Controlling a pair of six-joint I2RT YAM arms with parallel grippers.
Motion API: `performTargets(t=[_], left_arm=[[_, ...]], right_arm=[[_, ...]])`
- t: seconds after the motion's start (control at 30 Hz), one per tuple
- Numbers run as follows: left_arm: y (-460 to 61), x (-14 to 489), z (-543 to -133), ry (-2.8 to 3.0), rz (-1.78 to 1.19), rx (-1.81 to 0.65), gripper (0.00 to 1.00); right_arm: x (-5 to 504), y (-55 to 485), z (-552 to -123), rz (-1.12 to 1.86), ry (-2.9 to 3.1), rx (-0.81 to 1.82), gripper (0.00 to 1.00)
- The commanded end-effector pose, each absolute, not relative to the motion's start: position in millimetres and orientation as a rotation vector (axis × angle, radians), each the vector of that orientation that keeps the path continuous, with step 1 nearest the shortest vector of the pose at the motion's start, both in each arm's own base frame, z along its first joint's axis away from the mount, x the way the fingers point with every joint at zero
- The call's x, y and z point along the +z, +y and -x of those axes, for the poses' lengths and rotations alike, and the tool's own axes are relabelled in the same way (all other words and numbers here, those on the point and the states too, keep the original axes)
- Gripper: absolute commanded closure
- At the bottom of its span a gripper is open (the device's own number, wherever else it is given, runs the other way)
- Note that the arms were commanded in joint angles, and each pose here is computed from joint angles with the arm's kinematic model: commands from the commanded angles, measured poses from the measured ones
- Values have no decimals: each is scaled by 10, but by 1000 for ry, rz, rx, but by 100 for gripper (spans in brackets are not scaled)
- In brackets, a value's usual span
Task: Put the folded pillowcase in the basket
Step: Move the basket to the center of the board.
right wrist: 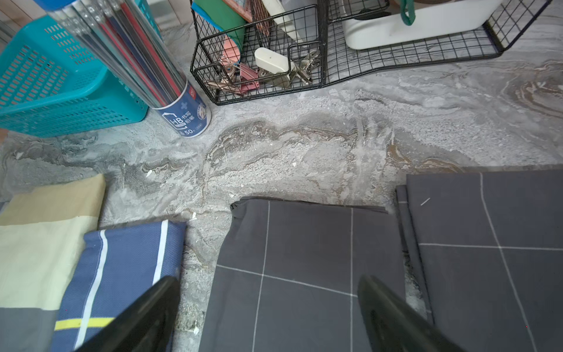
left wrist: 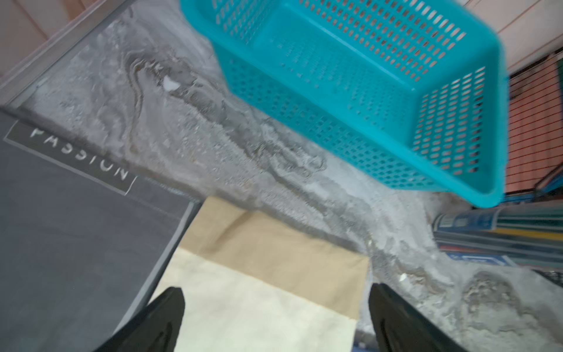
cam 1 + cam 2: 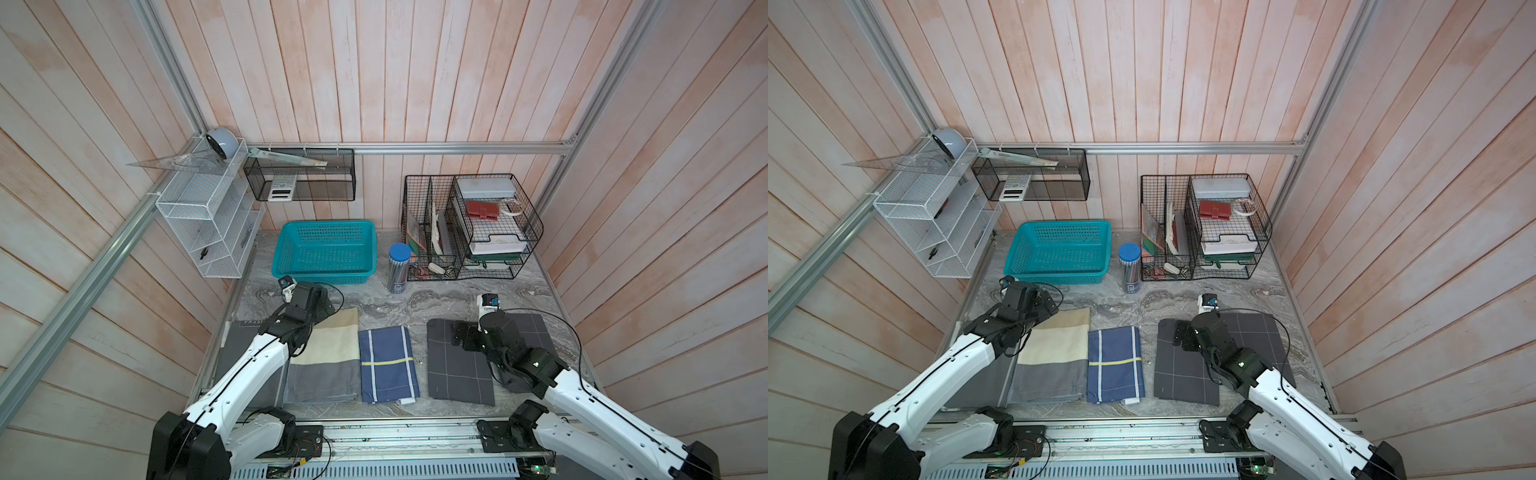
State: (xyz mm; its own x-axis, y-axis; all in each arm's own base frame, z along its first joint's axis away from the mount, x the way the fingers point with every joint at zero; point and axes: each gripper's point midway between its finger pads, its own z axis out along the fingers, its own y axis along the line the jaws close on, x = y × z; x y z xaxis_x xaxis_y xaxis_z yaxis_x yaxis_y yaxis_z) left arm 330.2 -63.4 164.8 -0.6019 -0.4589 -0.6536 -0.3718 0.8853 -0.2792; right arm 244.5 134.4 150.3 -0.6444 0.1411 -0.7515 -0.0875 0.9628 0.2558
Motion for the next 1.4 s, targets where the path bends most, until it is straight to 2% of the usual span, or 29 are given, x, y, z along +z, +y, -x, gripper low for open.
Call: performTargets(t=[0.0,0.23,0.5,0.77,1.37], left_arm=[[-909,1916,-3703,2264,508,-218,0],[-841,1838,-4354,2355,476,136,0],[-1318,1417,-4793,2498,358,45,0],[-1579,1033,-4780,2606,245,25,0],[-2096,999,-4526,2600,163,-211,0]], right_arm=[[1686,1405,-2527,-51,2187,340,2],[1713,1401,-2499,-49,2167,337,2],[1745,1213,-2430,-76,2137,282,2],[1701,1111,-2377,-99,2122,265,2],[1639,1166,-2426,-112,2133,271,2]])
